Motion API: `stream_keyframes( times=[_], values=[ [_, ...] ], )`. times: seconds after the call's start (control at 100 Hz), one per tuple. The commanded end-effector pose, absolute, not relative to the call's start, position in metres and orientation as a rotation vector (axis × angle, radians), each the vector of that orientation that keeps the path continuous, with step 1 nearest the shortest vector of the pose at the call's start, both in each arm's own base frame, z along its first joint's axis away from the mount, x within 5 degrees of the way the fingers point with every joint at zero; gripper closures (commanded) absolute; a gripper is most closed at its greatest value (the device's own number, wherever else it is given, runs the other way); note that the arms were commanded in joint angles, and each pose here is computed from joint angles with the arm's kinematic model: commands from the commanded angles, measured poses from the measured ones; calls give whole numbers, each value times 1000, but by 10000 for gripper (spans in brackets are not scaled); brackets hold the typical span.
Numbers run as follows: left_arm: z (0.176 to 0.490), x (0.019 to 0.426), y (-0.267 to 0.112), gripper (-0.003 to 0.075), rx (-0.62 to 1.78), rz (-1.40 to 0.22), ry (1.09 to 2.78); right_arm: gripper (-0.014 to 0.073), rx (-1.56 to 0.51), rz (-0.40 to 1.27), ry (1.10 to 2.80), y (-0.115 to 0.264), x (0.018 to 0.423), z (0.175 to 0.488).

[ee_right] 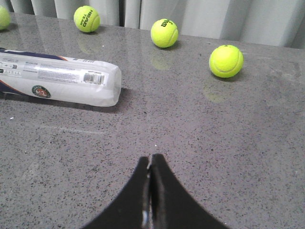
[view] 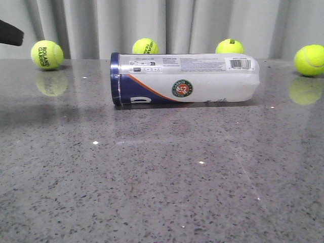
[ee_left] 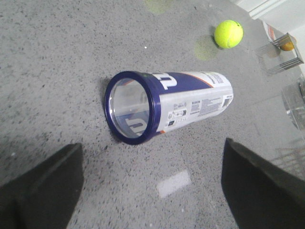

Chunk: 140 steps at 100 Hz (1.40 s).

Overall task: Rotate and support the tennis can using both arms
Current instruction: 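Reach the left gripper to the can's navy-capped end and grasp it, then lift the capped end with the left gripper, tilting the can upward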

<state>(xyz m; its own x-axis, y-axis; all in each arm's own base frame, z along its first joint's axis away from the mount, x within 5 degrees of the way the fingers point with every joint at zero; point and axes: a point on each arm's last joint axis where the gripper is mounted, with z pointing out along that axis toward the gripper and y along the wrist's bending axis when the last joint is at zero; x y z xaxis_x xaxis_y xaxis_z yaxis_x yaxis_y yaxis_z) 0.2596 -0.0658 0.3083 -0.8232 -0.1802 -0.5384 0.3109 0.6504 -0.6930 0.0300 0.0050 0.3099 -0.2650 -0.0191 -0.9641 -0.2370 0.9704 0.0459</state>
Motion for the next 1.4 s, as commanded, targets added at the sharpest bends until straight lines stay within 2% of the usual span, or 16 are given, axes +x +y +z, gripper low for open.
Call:
stream_keyframes(
  times=[0.0,0.27,0.62,0.82,1.23,1.32,1.39],
  values=[
    [323,269,-81,157,140,-1203,2218,663,-181,207,1742,5,32,323],
    [308,304,-117,157,196,-1287,2264,663,-181,207,1742,5,32,323],
    [288,330,-139,157,154,-1336,2289,663,-181,207,1742,5,32,323],
    [274,335,-155,157,166,-1393,2307,663,-181,207,1742,5,32,323],
    [278,336,-169,158,183,-1463,2225,663,-181,207,1742,5,32,323],
    [280,335,-169,193,180,-1491,2216,663,-181,207,1742,5,32,323],
    [280,334,-170,251,185,-1507,2213,663,-181,207,1742,5,32,323]
  ],
)
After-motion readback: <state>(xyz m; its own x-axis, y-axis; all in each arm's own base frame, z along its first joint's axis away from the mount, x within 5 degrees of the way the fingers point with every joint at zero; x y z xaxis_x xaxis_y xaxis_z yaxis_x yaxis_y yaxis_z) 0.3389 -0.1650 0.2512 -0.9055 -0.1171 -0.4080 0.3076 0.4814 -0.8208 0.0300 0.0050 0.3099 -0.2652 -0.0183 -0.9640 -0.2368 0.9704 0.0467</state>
